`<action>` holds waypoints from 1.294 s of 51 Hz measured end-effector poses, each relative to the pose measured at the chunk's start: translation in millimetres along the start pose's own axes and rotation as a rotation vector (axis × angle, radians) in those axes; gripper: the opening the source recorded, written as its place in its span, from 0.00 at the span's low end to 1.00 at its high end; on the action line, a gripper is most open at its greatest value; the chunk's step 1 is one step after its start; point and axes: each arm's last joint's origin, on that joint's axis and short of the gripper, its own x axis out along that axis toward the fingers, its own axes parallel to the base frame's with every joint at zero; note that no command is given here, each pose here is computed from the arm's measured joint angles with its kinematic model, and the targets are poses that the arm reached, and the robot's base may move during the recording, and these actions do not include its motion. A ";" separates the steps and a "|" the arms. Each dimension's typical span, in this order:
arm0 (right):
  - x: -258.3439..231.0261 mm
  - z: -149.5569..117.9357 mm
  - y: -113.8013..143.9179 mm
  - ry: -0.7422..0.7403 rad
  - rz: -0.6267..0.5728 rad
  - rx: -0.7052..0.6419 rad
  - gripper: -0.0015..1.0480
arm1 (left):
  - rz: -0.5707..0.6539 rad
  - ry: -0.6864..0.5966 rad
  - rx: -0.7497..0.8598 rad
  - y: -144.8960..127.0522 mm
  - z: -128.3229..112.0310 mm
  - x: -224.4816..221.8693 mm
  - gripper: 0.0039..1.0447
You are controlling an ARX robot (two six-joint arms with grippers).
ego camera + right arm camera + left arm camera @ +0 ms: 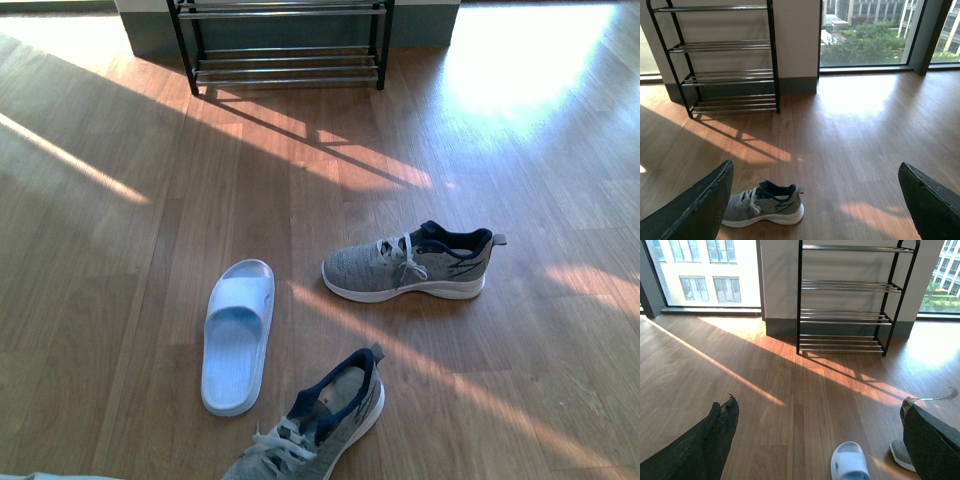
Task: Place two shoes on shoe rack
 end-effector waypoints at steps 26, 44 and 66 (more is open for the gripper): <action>0.0 0.0 0.0 0.000 0.000 0.000 0.91 | 0.000 0.000 0.000 0.0 0.0 0.0 0.91; 1.2 0.2 0.4 0.009 0.093 0.044 0.91 | 0.000 0.000 0.000 0.0 0.0 0.0 0.91; 143.5 -38.4 23.9 0.346 0.335 -0.041 0.91 | 0.000 0.000 0.000 0.0 0.0 0.0 0.91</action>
